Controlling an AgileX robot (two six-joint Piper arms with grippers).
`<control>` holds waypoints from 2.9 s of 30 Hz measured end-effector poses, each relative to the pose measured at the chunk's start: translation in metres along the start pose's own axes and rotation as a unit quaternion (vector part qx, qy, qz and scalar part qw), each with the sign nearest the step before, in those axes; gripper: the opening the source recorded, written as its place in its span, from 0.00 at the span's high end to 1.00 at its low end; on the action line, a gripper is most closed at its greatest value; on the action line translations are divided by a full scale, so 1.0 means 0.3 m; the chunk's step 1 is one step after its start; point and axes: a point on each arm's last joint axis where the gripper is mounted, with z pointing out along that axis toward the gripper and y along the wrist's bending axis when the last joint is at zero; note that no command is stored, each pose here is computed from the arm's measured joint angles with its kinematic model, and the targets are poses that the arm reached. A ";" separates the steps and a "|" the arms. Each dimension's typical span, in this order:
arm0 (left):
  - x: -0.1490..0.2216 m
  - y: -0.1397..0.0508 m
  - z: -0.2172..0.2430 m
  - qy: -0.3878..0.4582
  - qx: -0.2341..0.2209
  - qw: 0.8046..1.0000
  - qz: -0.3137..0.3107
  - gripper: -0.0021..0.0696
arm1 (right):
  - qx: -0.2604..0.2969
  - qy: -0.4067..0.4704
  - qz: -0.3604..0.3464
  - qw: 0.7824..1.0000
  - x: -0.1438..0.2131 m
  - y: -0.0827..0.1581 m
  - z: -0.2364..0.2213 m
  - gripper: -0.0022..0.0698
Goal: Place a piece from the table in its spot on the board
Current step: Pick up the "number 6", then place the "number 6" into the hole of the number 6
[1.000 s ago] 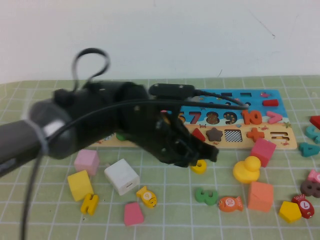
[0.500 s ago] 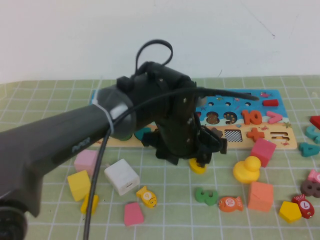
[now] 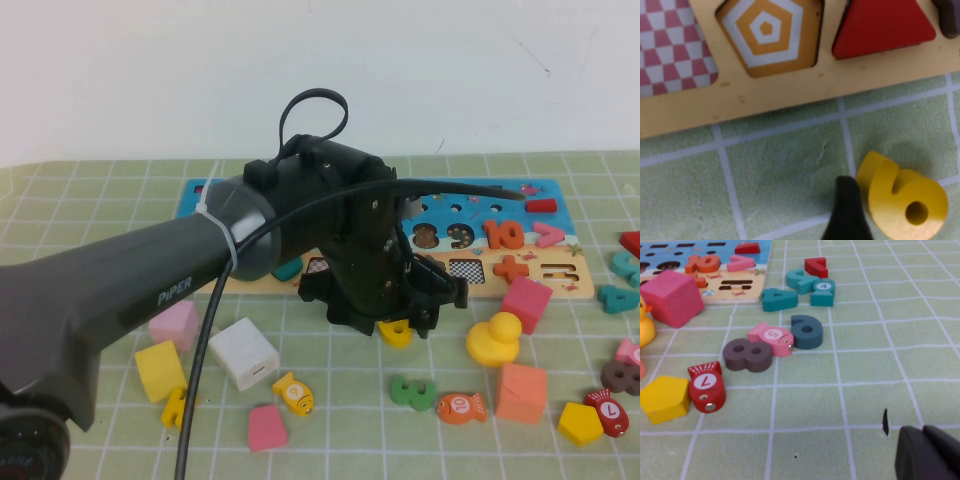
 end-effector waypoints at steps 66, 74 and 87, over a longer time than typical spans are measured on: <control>-0.296 0.069 -0.017 -0.088 -0.124 0.954 0.258 0.55 | 0.000 0.000 0.000 1.000 0.000 0.000 0.000 0.97; -0.296 0.071 0.038 -0.078 -0.119 0.955 0.261 0.55 | 0.000 0.000 0.000 1.000 0.000 0.000 0.000 0.97; -0.300 0.072 0.039 -0.079 -0.124 0.950 0.275 0.55 | 0.000 0.000 0.000 1.000 0.000 0.000 0.000 0.97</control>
